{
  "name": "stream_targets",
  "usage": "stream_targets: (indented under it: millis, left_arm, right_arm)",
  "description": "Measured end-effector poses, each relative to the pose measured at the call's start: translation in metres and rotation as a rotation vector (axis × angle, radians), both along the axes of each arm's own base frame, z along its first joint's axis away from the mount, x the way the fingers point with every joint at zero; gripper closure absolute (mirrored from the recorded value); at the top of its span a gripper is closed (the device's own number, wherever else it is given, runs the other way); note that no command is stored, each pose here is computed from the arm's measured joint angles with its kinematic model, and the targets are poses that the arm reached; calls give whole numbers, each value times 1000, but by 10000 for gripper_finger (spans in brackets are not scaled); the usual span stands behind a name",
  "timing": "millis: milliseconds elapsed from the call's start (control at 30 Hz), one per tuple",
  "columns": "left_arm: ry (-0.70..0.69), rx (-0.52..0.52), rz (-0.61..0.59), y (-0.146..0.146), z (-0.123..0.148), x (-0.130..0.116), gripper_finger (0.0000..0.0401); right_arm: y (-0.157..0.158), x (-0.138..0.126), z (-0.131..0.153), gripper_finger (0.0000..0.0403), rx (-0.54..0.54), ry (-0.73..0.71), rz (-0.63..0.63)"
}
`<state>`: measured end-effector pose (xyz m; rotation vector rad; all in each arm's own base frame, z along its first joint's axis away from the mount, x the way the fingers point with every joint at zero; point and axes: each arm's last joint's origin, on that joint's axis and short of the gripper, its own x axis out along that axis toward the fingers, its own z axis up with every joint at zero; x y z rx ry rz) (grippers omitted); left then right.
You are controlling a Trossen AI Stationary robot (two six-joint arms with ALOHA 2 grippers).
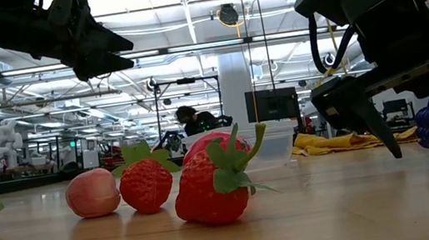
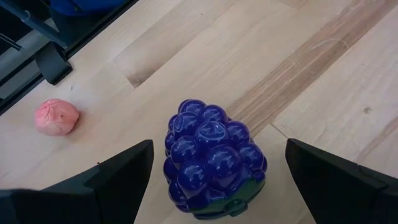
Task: Pick and placing Produce into tupperware
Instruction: Put the purple grape into the transparent container
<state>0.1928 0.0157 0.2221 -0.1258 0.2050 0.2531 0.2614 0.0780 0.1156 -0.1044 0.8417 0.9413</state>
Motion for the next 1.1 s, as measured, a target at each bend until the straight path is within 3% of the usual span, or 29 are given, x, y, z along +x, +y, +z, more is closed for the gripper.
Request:
stream_targets:
  millis: [667, 1100]
  left_arm:
    - [-1, -2, 0, 0, 0, 0, 93]
    - [-1, -2, 0, 0, 0, 0, 93]
  right_arm:
    - [0, 0, 0, 48, 8, 17, -16]
    - [0, 0, 0, 131, 8, 16, -16]
